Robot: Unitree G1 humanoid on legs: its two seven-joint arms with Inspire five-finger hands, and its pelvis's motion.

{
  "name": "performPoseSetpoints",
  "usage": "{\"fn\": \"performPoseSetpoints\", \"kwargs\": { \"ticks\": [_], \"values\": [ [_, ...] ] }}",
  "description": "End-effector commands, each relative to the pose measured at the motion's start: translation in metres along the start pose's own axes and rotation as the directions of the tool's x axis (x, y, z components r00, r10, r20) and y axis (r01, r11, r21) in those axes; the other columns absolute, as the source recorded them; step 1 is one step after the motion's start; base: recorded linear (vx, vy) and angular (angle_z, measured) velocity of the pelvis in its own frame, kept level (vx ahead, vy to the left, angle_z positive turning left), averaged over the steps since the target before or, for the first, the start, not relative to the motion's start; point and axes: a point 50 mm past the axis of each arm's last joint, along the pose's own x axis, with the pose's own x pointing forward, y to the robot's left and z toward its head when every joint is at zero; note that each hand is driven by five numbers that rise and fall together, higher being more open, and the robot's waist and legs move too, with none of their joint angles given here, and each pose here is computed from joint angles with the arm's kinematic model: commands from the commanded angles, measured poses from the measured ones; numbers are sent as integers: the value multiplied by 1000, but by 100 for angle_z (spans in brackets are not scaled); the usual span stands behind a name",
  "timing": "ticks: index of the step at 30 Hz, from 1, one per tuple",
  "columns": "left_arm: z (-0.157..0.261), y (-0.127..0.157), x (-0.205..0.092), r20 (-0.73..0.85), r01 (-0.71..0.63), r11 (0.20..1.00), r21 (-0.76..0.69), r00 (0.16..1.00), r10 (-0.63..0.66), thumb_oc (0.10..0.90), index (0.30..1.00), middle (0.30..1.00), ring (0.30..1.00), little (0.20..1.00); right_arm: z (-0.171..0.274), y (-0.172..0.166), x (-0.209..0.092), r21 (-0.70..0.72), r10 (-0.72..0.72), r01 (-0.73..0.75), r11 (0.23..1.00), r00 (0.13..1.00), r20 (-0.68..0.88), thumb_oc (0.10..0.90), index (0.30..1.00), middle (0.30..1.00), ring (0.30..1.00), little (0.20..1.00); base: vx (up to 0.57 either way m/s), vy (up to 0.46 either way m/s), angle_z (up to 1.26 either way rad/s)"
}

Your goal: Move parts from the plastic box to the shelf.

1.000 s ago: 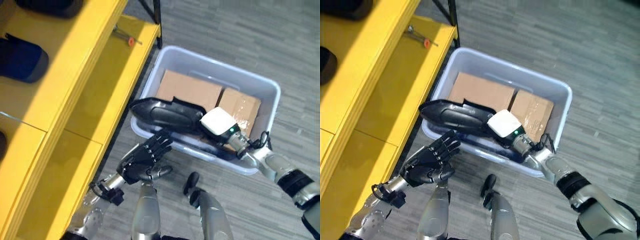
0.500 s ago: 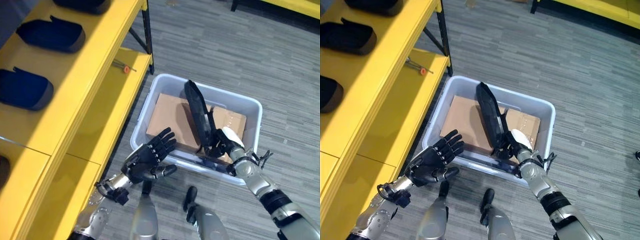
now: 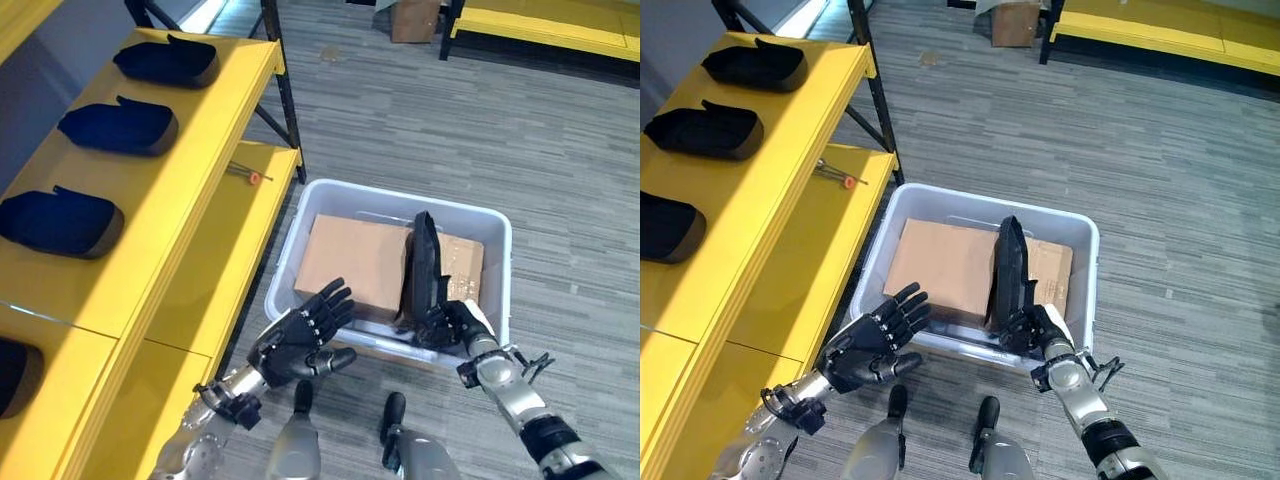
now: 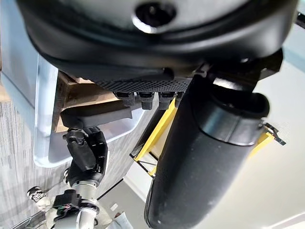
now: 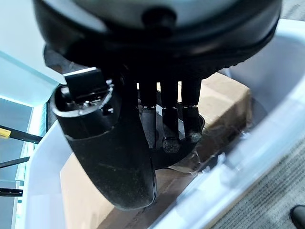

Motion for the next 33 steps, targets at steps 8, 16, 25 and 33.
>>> {"fn": "performPoseSetpoints", "kwargs": {
  "ticks": [8, 16, 25, 33],
  "values": [
    [40, -35, 32, 112, 139, 891, 431, 972, -206, 900, 1000, 1000, 1000, 1000, 78, 7, -12, 168, 11, -73, 983, 939, 345, 400, 300, 300, 300, 300, -11, 73, -17],
    [53, -34, 49, 191, -87, 700, 709, 979, -72, 900, 1000, 1000, 1000, 1000, 90, 28, -17, 396, 77, -222, 891, 934, 350, 400, 300, 300, 300, 300, 13, 35, -16],
    [60, -47, 67, 231, -160, 440, 884, 967, -112, 900, 1000, 1000, 1000, 1000, 110, 36, -11, 331, 42, -155, 931, 945, 324, 400, 300, 300, 300, 300, -1, 1, -1],
    [75, -62, 76, 237, -239, 30, 970, 921, -310, 900, 1000, 1000, 1000, 1000, 114, 47, -9, 340, 163, -274, 899, 933, 320, 400, 300, 300, 300, 300, 0, 0, 0]
  ]
}}
